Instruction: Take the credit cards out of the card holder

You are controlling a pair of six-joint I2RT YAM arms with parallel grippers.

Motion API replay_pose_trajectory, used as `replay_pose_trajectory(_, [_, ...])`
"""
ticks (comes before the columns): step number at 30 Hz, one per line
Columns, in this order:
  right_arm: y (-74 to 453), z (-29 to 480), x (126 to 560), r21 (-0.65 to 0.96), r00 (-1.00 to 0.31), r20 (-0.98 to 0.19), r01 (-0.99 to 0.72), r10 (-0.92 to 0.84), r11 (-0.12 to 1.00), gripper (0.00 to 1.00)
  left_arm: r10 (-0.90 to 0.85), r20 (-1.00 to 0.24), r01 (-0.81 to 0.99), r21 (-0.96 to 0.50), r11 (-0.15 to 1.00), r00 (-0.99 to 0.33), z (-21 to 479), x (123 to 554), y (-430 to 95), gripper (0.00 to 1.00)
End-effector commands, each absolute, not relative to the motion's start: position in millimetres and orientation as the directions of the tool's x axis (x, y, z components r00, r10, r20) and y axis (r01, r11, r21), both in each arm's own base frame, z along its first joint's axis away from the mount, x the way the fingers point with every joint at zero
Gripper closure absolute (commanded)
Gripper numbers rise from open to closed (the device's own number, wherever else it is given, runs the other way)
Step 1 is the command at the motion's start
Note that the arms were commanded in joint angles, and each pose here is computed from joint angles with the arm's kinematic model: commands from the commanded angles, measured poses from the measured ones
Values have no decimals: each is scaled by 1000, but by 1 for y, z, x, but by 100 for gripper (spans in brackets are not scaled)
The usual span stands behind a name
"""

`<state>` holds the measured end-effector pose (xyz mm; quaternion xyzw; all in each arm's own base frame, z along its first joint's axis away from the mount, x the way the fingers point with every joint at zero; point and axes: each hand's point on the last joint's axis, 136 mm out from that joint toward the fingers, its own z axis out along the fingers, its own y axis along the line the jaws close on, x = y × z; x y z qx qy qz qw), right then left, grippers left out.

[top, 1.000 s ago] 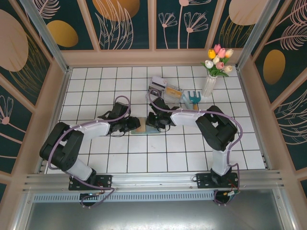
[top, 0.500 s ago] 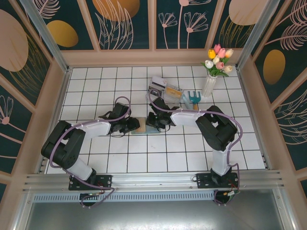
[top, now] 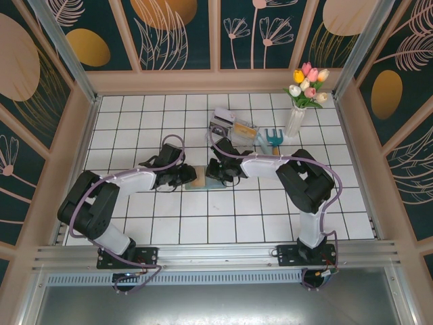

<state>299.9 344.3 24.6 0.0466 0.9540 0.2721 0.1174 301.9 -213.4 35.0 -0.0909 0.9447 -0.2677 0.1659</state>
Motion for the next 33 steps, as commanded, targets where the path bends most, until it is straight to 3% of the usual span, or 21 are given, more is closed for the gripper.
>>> replay_pose_trajectory(1, [334, 0, 287, 467, -980, -159, 30, 118, 884, 81, -253, -272, -84, -511, 856, -928, 31, 306, -211, 67])
replay_pose_trajectory(8, [334, 0, 287, 468, -980, -160, 29, 117, 883, 81, -252, -268, -90, -499, 862, -930, 27, 306, -209, 64])
replay_pose_trajectory(25, [334, -1, 287, 468, -980, -160, 31, 119, 883, 81, -240, -265, -61, -543, 838, -934, 34, 304, -218, 76])
replay_pose_trajectory(33, [335, 9, 289, 486, -976, -175, 28, 128, 874, 81, -236, -268, -25, -611, 791, -934, 51, 303, -229, 75])
